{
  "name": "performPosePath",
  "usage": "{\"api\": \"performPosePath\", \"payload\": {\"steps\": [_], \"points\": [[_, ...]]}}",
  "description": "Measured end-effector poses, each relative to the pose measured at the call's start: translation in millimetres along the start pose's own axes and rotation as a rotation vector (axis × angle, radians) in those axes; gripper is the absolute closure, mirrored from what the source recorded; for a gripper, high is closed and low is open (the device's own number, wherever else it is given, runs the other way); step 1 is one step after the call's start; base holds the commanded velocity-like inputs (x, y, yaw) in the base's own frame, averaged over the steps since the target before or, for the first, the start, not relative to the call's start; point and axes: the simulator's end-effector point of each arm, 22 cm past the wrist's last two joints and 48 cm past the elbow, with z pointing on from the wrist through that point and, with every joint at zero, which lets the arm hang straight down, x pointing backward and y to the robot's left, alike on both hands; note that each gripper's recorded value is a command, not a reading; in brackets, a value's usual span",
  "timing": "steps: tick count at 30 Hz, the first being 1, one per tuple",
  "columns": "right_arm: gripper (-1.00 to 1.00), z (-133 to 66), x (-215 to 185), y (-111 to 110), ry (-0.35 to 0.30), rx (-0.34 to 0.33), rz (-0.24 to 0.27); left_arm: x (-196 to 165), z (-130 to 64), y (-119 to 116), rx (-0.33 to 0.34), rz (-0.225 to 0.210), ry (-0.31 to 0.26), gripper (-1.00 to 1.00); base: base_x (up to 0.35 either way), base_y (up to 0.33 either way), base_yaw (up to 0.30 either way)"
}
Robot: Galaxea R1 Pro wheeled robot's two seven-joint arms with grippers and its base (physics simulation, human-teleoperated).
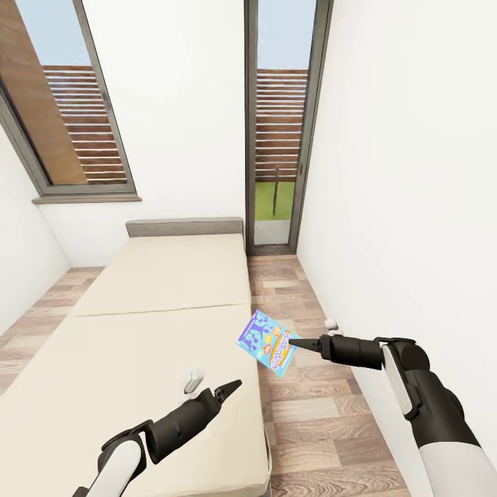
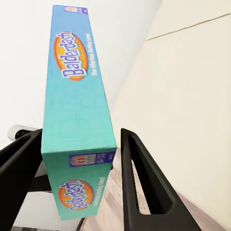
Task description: Put all the toys in the child's room - the three board games (two on the bed and one on the table), the two jigsaw puzzles on the table, and the tennis ball on the table - inside the toy box on the table in the child's room.
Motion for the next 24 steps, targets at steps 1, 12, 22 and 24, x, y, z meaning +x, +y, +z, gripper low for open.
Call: {"api": "performPosePath", "payload": {"steps": [1,12,22,24], "points": [[1.0,0.0,0,0,0.0,0.0,0.0,0,0.1,0,0.001,0.0,0.0,-1.0,0.0,0.0,0.0],[1.0,1.1,0,1,0.0,-0.001,-0.001,20,6.8,-12,0.036,0.041,0.045,-1.0,0.0,0.0,0.0],[1.0,3.2,0,1,0.0,-0.003,-0.001,30,11.6,-8,0.018,0.101,0.062,-1.0,-0.241,0.0,0.081],[1.0,3.2,0,1,0.001,-0.002,-0.002,31,11.7,-8,0.018,0.101,0.062,-1.0,-0.319,0.0,0.215]]}}
